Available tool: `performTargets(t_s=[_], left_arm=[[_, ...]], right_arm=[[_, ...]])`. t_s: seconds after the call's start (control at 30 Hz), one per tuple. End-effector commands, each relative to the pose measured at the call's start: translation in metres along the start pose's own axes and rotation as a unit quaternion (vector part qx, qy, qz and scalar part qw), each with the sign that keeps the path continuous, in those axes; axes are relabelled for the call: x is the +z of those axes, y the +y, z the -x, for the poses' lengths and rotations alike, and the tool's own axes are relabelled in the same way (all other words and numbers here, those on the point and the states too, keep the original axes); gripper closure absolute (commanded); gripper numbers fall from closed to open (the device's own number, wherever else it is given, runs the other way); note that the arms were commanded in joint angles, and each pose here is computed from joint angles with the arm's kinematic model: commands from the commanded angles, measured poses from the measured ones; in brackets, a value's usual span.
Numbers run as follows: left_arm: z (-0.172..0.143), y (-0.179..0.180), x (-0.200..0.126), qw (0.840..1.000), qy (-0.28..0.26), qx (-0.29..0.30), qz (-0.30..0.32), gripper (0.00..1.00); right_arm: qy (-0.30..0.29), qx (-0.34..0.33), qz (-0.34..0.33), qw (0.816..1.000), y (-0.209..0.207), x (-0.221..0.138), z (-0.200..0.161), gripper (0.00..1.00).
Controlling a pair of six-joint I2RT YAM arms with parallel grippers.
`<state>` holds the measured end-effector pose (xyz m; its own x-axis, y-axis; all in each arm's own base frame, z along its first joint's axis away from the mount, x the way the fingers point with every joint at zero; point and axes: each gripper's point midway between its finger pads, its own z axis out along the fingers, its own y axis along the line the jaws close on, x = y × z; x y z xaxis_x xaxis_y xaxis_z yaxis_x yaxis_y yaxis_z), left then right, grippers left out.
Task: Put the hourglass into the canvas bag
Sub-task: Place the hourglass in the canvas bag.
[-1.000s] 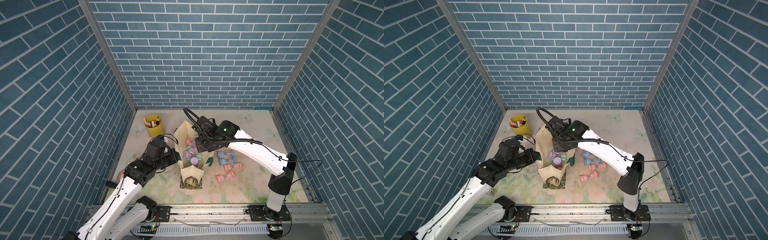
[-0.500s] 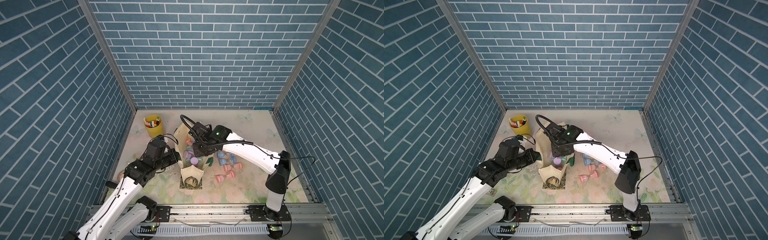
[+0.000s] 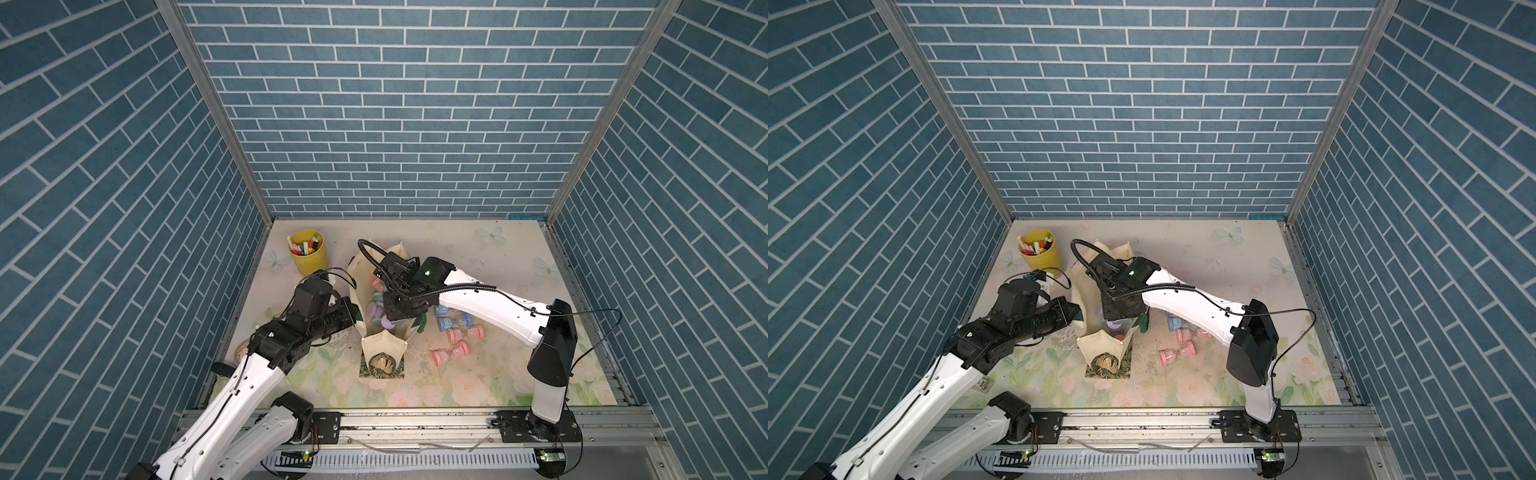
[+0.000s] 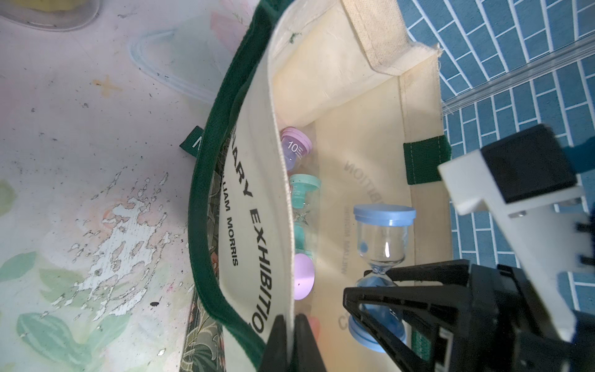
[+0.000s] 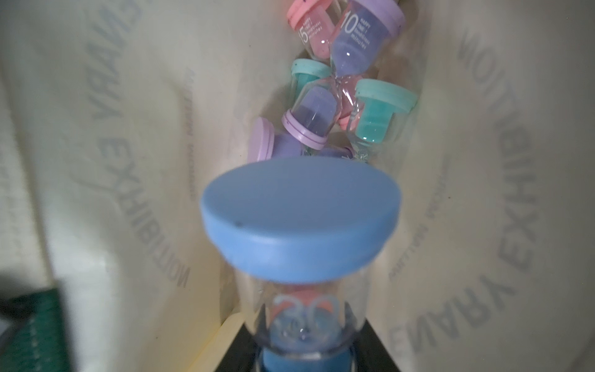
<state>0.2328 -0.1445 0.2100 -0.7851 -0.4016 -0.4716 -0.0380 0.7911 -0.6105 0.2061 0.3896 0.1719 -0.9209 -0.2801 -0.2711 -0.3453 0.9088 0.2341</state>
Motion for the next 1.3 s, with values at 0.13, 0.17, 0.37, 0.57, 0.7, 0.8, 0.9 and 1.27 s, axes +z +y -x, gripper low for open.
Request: performTargets(t_s=[0.13,0.17,0.37,0.57,0.7,0.8,0.9,1.27], left_arm=[[0.001,0.001,-0.001,1.000,-0.002,0.004,-0.002,1.00],[0.001,0.001,-0.001,1.000,-0.003,0.005,-0.002,1.00],[0.000,0.003,0.001,1.000,-0.001,0.003,-0.001,1.00],[-0.002,0.004,0.002,1.000,0.001,0.003,0.001,1.00],[-0.002,0.005,0.002,1.000,0.001,0.003,0.001,1.00],[-0.002,0.005,0.002,1.000,0.001,0.003,0.000,1.00],[-0.002,0.005,0.002,1.000,0.001,0.004,0.001,1.00],[-0.003,0.005,0.001,1.000,0.000,0.004,-0.001,1.00]], right_arm=[[0.030,0.023,-0.011,0.999,-0.002,0.025,-0.013,1.00],[0.030,0.023,-0.012,0.999,-0.003,0.026,-0.014,0.96],[0.029,0.024,-0.016,0.999,-0.006,0.024,-0.014,0.64],[0.011,0.019,-0.018,1.000,-0.006,0.011,-0.007,0.44],[-0.006,0.015,-0.017,1.000,-0.006,-0.003,-0.001,0.33],[-0.024,0.009,-0.014,1.000,-0.004,-0.017,0.004,0.33],[-0.055,0.001,-0.011,0.998,-0.005,-0.041,0.012,0.34],[-0.218,0.015,-0.126,0.968,-0.076,-0.141,0.039,0.30]])
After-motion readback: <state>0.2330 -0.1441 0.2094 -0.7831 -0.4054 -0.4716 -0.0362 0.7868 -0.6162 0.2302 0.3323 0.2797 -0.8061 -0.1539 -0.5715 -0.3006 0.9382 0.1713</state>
